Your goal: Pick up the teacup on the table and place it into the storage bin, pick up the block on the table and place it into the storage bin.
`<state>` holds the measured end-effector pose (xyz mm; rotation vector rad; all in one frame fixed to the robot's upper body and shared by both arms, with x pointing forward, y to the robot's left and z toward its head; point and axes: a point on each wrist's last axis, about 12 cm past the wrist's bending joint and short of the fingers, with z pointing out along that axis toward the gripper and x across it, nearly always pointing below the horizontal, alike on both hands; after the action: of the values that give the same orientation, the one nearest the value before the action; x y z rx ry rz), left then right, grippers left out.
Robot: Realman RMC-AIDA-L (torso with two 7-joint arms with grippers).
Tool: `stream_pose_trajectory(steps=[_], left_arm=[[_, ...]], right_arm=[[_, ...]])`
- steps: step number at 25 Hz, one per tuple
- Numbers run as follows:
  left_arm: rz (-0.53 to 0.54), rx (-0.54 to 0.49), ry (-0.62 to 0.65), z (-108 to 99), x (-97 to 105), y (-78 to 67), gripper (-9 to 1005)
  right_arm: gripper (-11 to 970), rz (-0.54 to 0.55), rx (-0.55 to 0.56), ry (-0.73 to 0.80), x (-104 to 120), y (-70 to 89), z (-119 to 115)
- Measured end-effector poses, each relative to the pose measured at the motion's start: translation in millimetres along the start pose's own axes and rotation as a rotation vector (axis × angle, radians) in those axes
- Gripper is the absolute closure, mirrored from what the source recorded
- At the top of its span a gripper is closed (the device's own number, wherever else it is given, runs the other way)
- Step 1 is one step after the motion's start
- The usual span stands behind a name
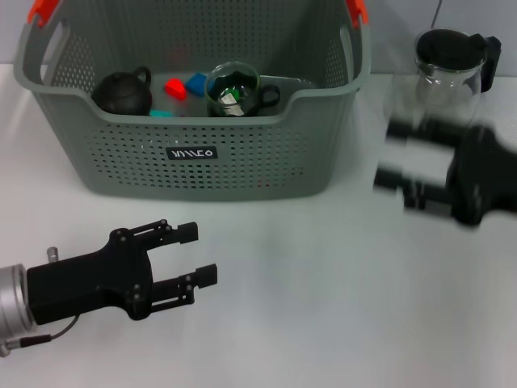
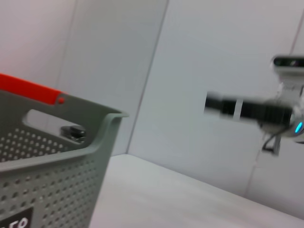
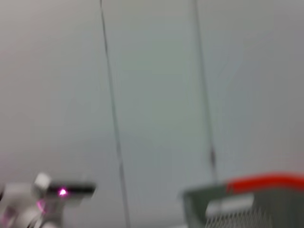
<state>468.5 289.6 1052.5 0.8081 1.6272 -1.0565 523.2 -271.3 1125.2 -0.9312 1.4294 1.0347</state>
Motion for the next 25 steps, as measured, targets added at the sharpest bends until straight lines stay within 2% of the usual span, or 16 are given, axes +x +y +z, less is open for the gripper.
stream_pose_trajectory(steps=[4, 8, 9, 12, 19, 25], left_arm=[[0.023, 0.042, 0.025, -0.9, -3.7, -0.1, 273], [0.063, 0.094, 0.037, 3.9, -6.1, -1.8, 273], [0.073, 0.111, 0.042, 6.0, -6.7, -2.4, 273], [0.085, 0.148, 0.057, 10.6, -7.8, -3.5, 273], [0.088, 0.185, 0.099, 12.0, -7.0, -4.2, 273], [0.086, 0.187, 0.114, 11.9, -5.5, -4.2, 273]], right_arm=[[232, 0.092, -0.03, 0.128, 31.0, 10.0, -3.4], [223, 0.1, -0.073, 0.195, 51.5, 17.9, 4.2], [221, 0.088, -0.085, 0.206, 54.3, 19.6, 6.7], [29, 0.087, -0.109, 0.225, 61.7, 24.3, 12.8], [19, 0.087, -0.092, 0.233, 73.8, 27.4, 14.6], [15, 0.083, -0.089, 0.229, 74.0, 27.2, 14.9]])
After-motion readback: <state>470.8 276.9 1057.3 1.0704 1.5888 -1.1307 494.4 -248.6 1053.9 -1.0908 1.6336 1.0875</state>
